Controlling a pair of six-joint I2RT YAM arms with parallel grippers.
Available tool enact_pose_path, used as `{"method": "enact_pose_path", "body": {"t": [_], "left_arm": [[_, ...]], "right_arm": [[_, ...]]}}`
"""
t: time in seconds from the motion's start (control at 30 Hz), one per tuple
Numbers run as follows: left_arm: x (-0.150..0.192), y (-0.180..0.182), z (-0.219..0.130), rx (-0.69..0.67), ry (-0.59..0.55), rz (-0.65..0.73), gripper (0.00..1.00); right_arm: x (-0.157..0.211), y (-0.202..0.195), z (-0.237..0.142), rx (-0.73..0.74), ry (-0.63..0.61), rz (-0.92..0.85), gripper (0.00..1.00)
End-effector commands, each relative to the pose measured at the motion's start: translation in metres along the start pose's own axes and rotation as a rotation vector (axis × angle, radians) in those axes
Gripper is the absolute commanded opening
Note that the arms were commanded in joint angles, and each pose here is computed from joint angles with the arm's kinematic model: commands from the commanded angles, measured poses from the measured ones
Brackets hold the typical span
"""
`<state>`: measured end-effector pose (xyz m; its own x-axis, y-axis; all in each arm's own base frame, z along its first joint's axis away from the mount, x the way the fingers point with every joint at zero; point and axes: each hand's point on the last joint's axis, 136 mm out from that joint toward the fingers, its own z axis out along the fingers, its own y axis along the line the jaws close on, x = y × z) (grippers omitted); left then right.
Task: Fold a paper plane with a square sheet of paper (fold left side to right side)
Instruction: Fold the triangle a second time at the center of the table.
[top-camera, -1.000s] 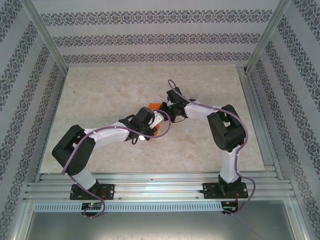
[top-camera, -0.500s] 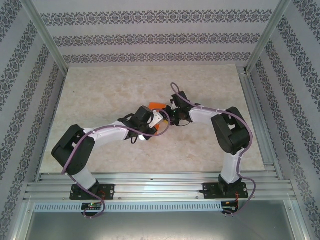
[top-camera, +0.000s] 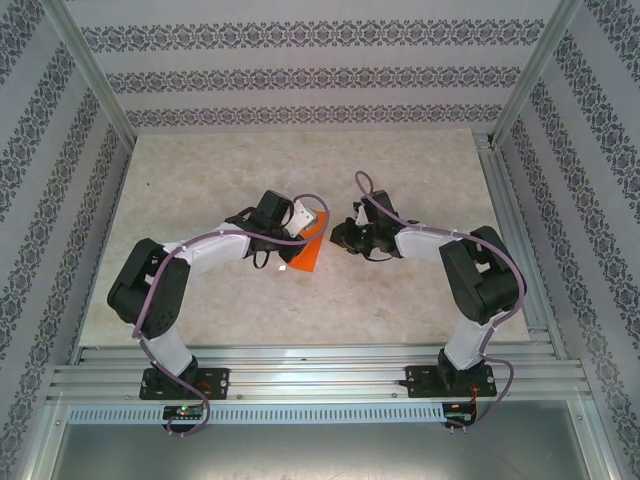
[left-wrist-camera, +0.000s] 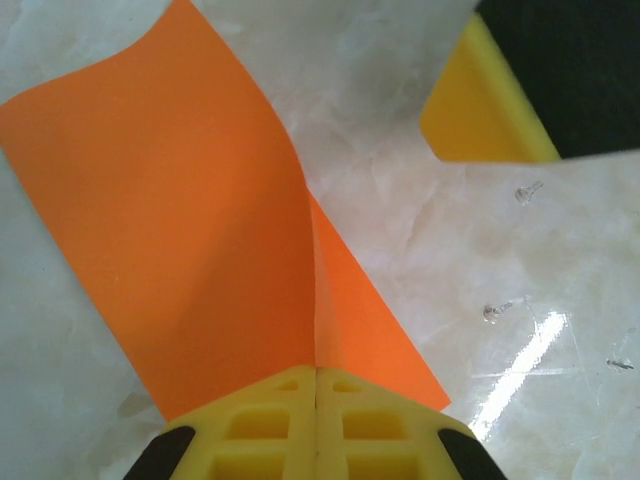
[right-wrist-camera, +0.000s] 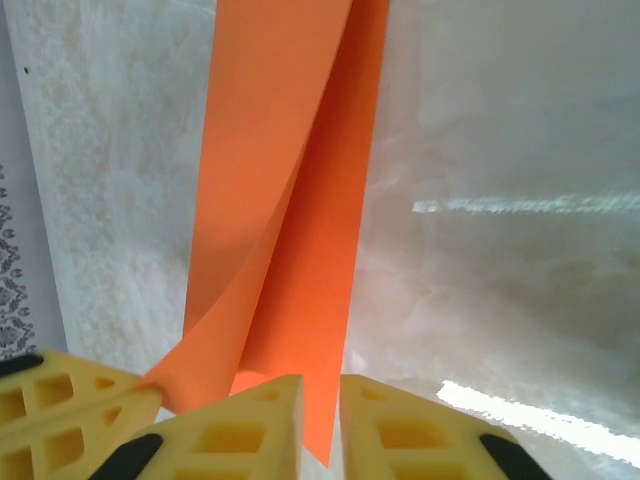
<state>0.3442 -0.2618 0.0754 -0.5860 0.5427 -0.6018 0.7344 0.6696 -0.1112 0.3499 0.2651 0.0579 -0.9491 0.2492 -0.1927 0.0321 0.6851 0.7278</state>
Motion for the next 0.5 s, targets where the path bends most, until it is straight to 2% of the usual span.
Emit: {"method": "enact_pose_path", "body": {"t": [0.0, 0.27, 0.47], "left_arm": [[0.002, -0.001, 0.000, 0.049, 0.024, 0.016, 0.00], [0.002, 0.012, -0.003, 0.043, 0.028, -0.022, 0.00], [0.012, 0.019, -0.006, 0.004, 0.065, -0.077, 0.05]], "right_arm": [[0.008, 0.019, 0.010, -0.060, 0.005, -0.029, 0.13], [0.027, 0.023, 0.030, -0.052, 0.050, -0.027, 0.12], [0.033, 0.022, 0.037, -0.025, 0.064, -0.033, 0.11]]}}
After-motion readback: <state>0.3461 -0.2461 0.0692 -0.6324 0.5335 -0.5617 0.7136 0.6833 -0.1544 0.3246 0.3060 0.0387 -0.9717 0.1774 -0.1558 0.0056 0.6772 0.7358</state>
